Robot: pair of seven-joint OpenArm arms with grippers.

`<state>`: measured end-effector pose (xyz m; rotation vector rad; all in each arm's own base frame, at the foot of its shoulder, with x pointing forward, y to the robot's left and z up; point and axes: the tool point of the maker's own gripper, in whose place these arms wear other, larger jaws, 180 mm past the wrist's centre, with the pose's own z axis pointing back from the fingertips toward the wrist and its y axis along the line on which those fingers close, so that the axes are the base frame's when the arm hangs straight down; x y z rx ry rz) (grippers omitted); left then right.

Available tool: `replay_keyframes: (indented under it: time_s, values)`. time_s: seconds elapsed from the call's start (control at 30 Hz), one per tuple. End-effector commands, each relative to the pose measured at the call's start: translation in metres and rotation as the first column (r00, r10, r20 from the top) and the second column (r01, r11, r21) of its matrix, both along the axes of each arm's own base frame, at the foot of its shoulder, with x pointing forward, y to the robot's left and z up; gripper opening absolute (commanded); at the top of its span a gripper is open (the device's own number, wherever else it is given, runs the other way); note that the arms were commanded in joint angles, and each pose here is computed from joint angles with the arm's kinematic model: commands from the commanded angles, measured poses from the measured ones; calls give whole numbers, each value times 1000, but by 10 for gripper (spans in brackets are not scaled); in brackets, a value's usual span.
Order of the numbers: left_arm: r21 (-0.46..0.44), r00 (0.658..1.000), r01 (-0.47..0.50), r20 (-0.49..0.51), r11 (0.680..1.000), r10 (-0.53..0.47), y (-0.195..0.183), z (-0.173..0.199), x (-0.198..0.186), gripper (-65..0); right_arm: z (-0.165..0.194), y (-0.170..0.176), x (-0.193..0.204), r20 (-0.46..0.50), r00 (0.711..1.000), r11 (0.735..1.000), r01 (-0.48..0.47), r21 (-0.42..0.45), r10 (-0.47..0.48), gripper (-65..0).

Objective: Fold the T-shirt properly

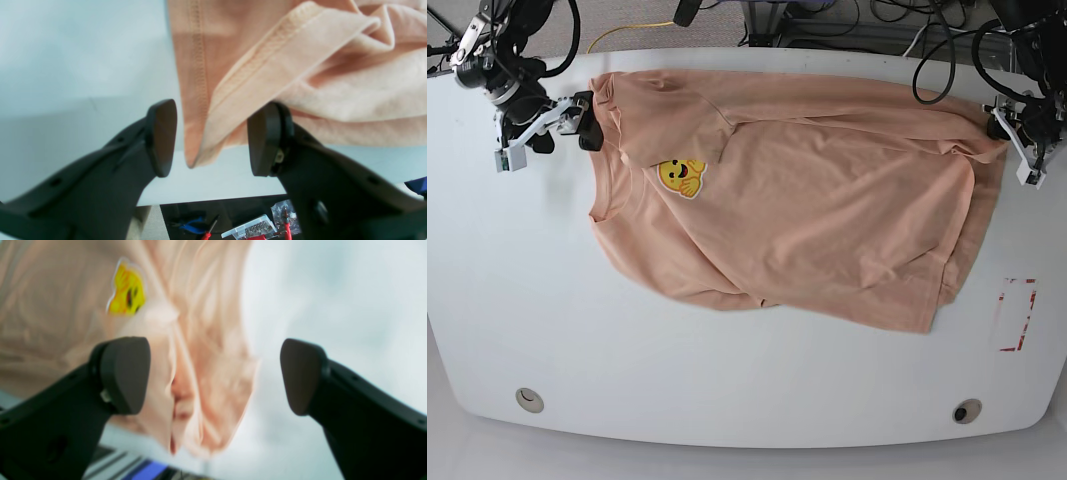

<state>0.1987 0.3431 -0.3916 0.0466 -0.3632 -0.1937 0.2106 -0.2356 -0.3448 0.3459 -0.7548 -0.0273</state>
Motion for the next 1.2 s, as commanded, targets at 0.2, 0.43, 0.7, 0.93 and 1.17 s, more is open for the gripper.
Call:
replay_keyframes:
  time_s: [0.2, 0.43, 0.7, 0.93, 1.17]
  values:
    - [55, 996, 29, 86, 998, -33, 4, 29, 19, -332, 2, -27, 51, 32, 999, 1000, 24, -18, -24, -65]
    - [77, 991, 47, 122, 996, -56, 0, 41, 26, -332, -3, -37, 96, 23, 999, 999, 35, 2, -35, -65]
    - [89, 988, 55, 139, 995, -67, -2, 46, 29, -332, -10, -51, 141, 23, 996, 989, 88, 115, -91, -67]
    - [89, 988, 54, 140, 995, -66, -1, 46, 29, -332, -19, -57, 168, 14, 992, 974, 121, 192, -126, -67]
    - [89, 988, 54, 140, 995, -66, -1, 46, 29, -332, -37, -36, 179, -11, 996, 973, 89, 214, -88, -67]
